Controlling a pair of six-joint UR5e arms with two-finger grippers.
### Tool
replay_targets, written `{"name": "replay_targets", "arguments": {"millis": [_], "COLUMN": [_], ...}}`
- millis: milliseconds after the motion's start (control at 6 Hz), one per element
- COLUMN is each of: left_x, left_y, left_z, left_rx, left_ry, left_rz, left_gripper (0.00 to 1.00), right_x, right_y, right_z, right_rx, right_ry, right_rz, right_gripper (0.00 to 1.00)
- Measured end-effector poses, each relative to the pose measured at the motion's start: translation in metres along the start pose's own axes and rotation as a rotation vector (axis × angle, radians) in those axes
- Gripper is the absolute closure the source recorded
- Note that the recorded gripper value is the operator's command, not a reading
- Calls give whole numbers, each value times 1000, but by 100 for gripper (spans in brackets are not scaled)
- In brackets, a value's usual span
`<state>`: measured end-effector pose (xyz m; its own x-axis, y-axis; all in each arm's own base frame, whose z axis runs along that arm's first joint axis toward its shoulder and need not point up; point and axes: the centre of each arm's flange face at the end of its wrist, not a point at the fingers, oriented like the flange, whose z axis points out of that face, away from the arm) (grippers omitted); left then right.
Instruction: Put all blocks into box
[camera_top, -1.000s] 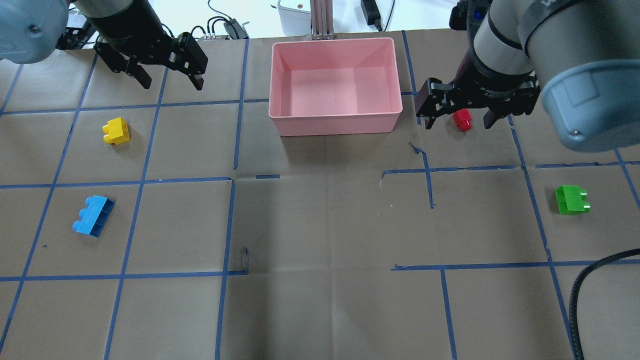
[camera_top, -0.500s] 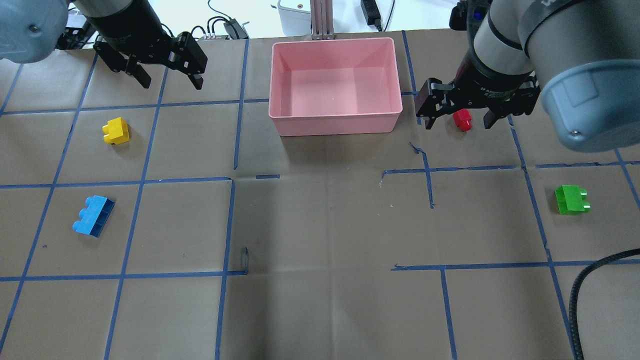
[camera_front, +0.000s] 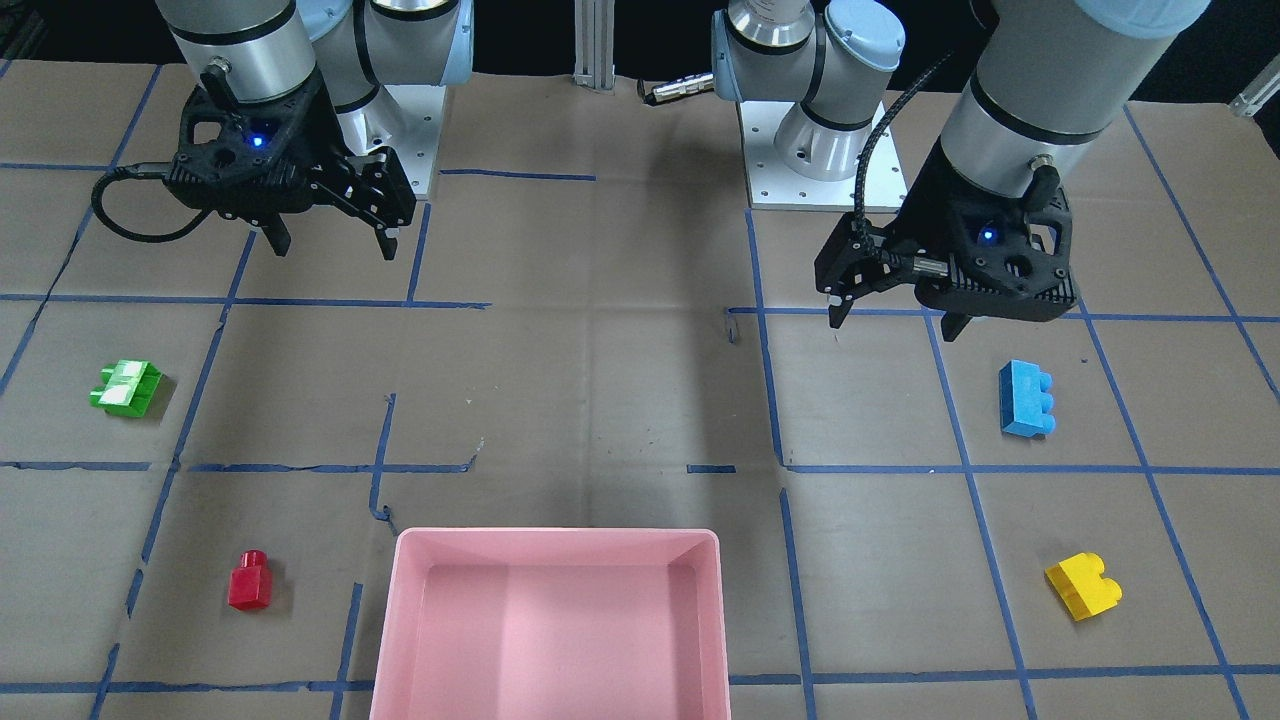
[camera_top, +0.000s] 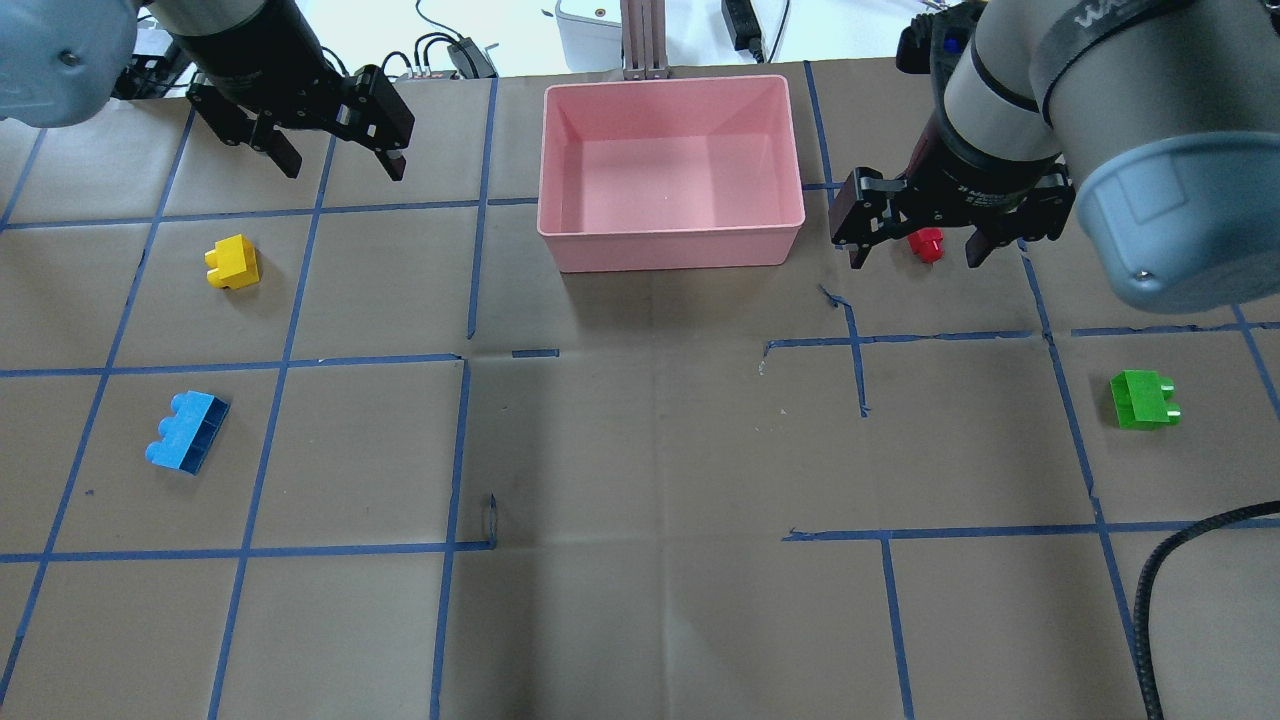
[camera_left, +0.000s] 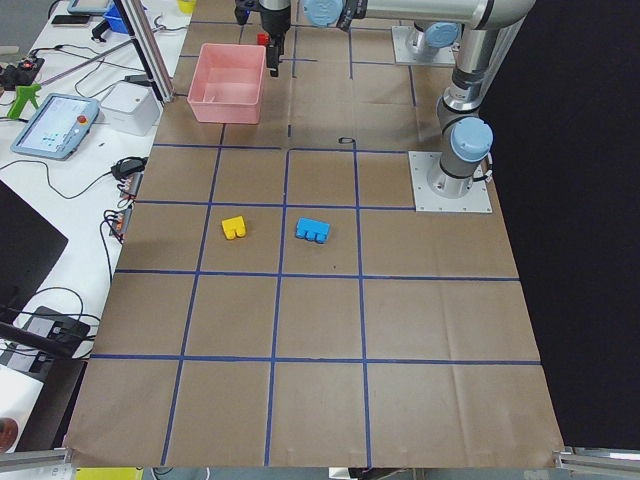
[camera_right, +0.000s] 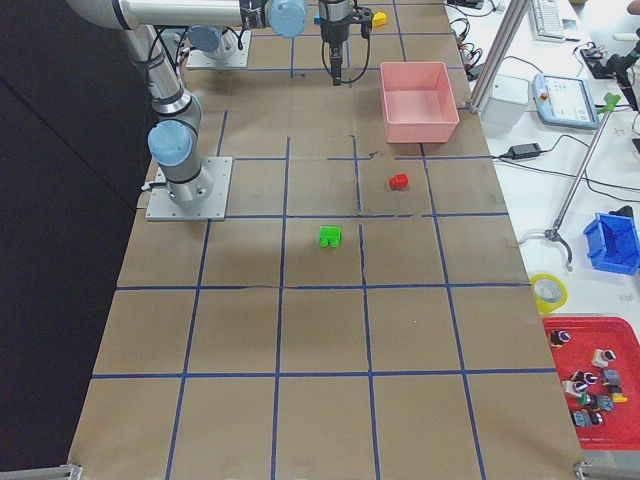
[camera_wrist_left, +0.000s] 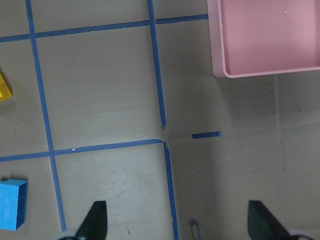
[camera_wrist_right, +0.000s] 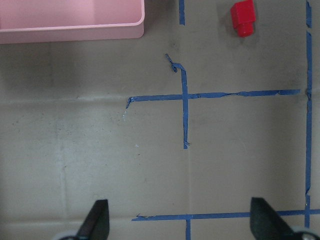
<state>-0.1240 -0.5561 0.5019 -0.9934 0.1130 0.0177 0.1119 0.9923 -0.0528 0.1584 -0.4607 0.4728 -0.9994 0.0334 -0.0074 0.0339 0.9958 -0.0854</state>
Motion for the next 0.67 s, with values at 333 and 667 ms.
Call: {"name": "replay_targets", "arguments": {"millis": [333, 667], "left_x": [-44, -148], "left_y": [-2, 4], "left_z": [-1, 5], "left_rx": [1, -17], "left_ry": [-4, 0], "left_rz": [-6, 42], "left_gripper": [1, 1], "right_x": [2, 25], "right_y": [-1, -6], "right_z": [-1, 7], "right_rx": [5, 10], "right_ry": [0, 38], "right_rz": [2, -1], "right_gripper": [0, 0]}}
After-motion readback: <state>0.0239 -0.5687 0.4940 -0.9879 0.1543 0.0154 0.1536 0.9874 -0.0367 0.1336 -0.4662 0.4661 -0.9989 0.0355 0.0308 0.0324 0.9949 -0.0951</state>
